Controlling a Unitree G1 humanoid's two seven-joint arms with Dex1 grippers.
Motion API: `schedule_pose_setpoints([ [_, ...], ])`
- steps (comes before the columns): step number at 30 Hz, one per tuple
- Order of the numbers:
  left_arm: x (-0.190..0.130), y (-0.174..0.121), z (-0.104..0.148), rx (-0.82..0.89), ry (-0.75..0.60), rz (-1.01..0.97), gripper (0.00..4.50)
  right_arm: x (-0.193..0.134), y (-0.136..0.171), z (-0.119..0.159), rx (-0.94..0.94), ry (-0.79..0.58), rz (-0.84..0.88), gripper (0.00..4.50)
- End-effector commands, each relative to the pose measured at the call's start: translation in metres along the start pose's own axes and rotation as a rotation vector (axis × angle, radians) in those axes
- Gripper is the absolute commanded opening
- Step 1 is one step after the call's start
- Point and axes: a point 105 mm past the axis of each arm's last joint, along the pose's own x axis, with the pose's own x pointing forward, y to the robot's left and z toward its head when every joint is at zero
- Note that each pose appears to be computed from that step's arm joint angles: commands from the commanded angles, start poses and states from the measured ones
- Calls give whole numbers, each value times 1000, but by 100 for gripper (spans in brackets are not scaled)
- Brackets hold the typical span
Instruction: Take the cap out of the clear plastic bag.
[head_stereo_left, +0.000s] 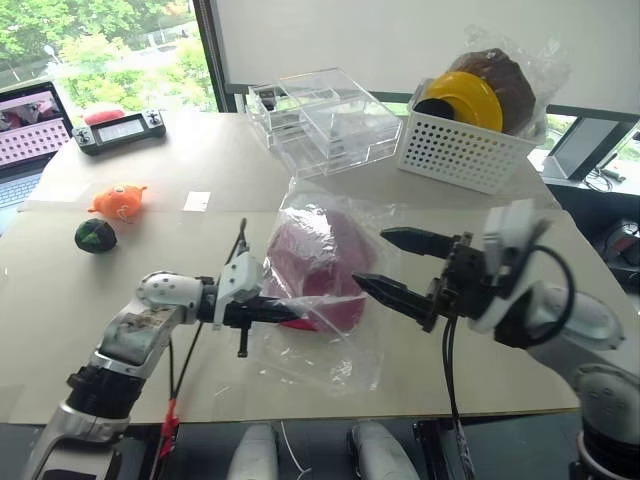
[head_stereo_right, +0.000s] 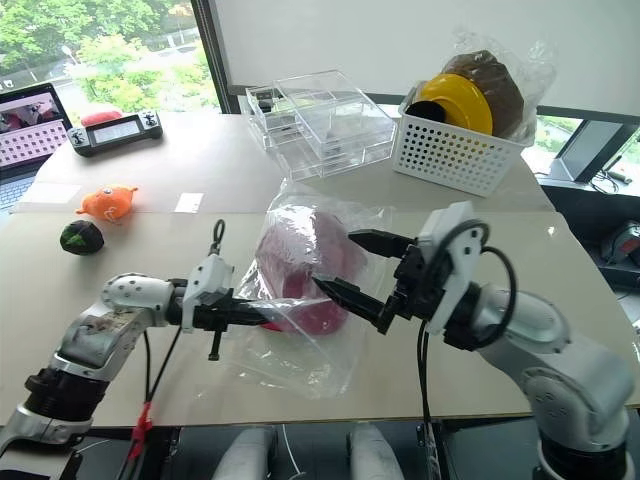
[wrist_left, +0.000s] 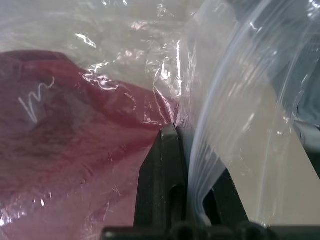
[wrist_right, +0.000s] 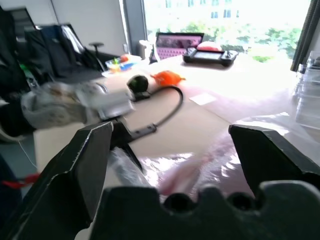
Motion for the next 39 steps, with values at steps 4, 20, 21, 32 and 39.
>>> schedule_pose_setpoints([
  [4,7,32,36,-34,-105,109,2,2,46,3,120,38,217,450],
  [20,21,34,52,6,-137,97,2,66,-23,-104,-99,401,-87,450],
  [21,21,35,53,4,-142,103,2,65,-23,-109,-133,422,-88,450],
  [32,34,32,47,28,-125,76,2,50,-15,-29,-138,89,-45,450],
  [39,47,41,64,44,-162,75,2,62,7,-74,-74,278,82,450],
])
